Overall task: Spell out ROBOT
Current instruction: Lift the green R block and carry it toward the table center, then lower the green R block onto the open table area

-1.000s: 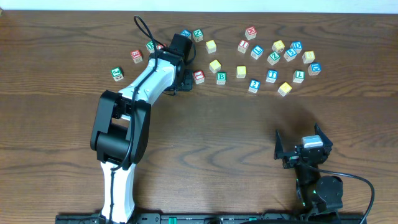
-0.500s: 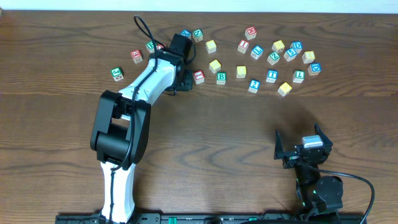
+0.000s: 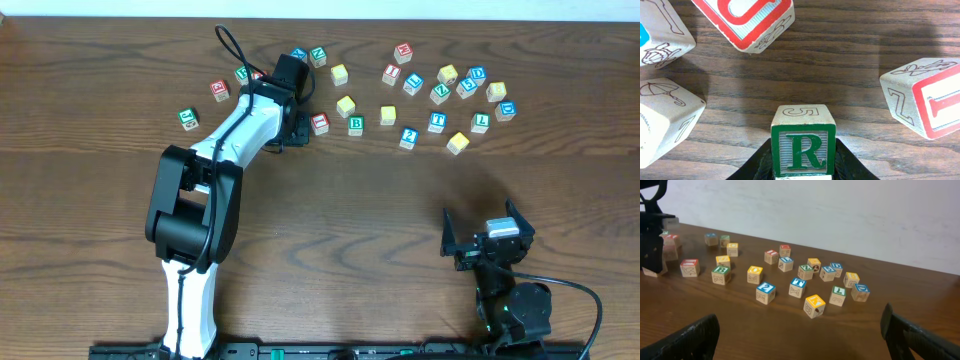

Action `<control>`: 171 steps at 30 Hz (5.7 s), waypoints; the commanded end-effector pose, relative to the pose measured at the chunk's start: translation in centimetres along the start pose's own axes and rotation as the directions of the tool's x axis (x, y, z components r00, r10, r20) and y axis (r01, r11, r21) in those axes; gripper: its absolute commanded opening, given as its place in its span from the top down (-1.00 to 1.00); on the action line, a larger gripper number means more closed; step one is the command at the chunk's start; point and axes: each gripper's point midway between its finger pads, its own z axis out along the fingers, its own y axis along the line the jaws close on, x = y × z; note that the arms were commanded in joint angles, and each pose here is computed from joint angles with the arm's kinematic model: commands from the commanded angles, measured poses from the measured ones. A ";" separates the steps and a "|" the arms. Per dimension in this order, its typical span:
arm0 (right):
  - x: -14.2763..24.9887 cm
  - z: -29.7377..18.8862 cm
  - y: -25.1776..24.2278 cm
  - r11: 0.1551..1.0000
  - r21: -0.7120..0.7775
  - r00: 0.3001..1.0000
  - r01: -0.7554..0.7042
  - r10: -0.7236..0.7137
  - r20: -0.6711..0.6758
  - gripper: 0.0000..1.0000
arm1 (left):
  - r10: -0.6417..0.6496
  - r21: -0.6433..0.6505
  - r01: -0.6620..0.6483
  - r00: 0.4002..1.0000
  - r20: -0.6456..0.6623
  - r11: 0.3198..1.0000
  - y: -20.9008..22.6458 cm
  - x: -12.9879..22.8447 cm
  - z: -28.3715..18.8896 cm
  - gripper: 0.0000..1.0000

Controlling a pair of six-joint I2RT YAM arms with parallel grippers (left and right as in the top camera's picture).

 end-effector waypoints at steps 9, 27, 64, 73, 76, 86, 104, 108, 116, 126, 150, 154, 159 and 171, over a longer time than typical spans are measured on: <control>0.1 0.0 -0.2 1.000 0.006 1.000 0.010 -0.010 0.001 -0.98 | -0.003 0.022 0.000 0.994 0.113 1.000 -0.3 -2.5 -5.4 0.59; 0.1 0.0 -0.2 1.000 0.006 1.000 0.010 -0.010 0.001 -0.99 | 0.015 -0.007 -0.014 0.985 0.173 1.000 -1.3 1.5 -15.8 0.85; 0.1 0.0 -0.2 1.000 0.006 1.000 0.010 -0.010 0.001 -0.98 | -0.146 -0.026 0.145 0.988 -0.042 0.989 -0.2 17.6 -7.9 0.81; 0.1 0.0 -0.2 1.000 0.006 1.000 0.010 -0.010 0.001 -0.98 | -0.146 -0.039 0.144 0.989 -0.039 0.989 -0.1 17.5 -7.4 0.81; 0.1 0.0 -0.2 1.000 0.006 1.000 0.010 -0.010 0.001 -0.99 | -0.145 -0.039 0.144 0.989 -0.039 0.989 -0.1 17.5 -7.4 0.81; 0.1 0.0 -0.2 1.000 0.006 1.000 0.010 -0.010 0.001 -0.99 | -0.145 -0.042 0.143 0.989 -0.037 0.989 0.0 17.5 -7.4 0.81; 0.1 0.0 -0.2 1.000 0.006 1.000 0.010 -0.010 0.001 -0.99 | -0.124 -0.043 0.123 0.992 -0.003 0.991 0.0 16.8 -6.6 0.81; 0.1 0.0 -0.2 1.000 0.006 1.000 0.010 -0.010 0.001 -0.98 | -0.112 -0.049 0.111 0.994 -0.012 0.993 -0.2 16.7 -5.5 0.81; 0.1 0.0 -0.2 1.000 0.006 1.000 0.010 -0.010 0.001 -0.98 | -0.087 -0.041 0.086 0.996 -0.013 0.995 -0.4 16.4 -4.6 0.82; 0.1 0.0 -0.2 1.000 0.006 1.000 0.010 -0.010 0.001 -0.98 | -0.133 -0.004 0.133 0.991 0.009 0.991 1.0 14.6 -4.4 0.82; 0.1 0.0 -0.2 1.000 0.006 1.000 0.010 -0.010 0.001 -0.98 | -0.092 0.030 0.092 0.996 0.002 0.995 0.6 14.3 -3.8 0.82; 0.1 0.0 -0.2 1.000 0.006 1.000 0.010 -0.010 0.001 -0.98 | -0.091 0.026 0.091 0.996 -0.004 0.995 0.7 14.4 -3.5 0.82; 0.1 0.0 -0.2 1.000 0.006 1.000 0.010 -0.010 0.001 -0.98 | -0.091 0.024 0.092 0.996 -0.007 0.996 0.6 14.4 -3.0 0.83; 0.1 0.0 -0.2 1.000 0.006 1.000 0.010 -0.010 0.001 -0.99 | -0.091 0.023 0.092 0.996 -0.008 0.996 0.6 14.4 -3.0 0.67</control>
